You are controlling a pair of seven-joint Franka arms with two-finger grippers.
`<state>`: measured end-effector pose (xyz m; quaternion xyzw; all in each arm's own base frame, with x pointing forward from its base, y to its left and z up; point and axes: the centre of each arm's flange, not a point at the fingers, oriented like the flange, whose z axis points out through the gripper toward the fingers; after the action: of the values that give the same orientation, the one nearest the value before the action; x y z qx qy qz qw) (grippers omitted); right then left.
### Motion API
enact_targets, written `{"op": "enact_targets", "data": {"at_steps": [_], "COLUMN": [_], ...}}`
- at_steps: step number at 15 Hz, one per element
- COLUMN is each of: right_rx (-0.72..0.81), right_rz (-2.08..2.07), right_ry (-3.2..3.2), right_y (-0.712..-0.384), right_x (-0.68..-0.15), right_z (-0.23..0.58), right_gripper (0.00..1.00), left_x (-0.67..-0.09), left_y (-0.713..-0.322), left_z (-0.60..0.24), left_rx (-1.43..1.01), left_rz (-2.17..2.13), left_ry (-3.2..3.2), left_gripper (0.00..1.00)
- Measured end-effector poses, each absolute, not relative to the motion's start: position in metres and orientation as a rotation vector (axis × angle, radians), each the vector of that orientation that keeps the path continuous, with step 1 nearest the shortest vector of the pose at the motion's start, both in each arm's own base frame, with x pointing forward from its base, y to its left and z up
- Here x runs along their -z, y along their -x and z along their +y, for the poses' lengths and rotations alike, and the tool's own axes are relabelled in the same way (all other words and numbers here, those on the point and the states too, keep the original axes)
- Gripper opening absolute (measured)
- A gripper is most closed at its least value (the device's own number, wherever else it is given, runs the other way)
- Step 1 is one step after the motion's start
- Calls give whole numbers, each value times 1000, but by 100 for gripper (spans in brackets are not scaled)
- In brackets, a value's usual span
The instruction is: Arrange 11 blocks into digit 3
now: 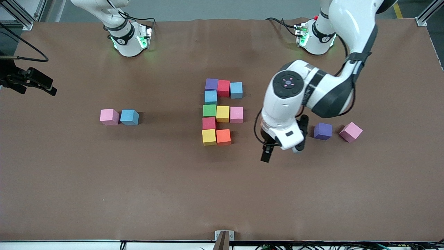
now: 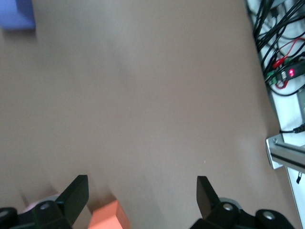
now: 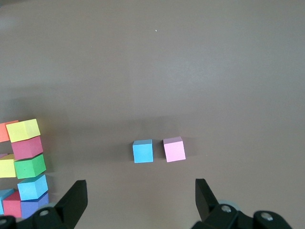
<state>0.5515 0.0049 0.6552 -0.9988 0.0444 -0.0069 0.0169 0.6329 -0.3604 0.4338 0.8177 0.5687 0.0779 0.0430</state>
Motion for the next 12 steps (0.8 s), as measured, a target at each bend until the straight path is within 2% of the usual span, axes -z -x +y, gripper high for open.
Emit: {"op": "enact_targets", "data": {"at_steps": [6, 12], "right_rx": [22, 22], "right_rz": [138, 138], "right_ry": [3105, 3105], "right_y": [-551, -551], "right_x": [-655, -655], "right_z": [5, 5], "right_gripper": [100, 100], "left_x": [-438, -443], "left_y": [-647, -641], "left_z": [-272, -188], "left_rx": [-204, -113], "left_rz": [1556, 1347], "left_ry": [-2684, -2829], "left_gripper": [100, 100]}}
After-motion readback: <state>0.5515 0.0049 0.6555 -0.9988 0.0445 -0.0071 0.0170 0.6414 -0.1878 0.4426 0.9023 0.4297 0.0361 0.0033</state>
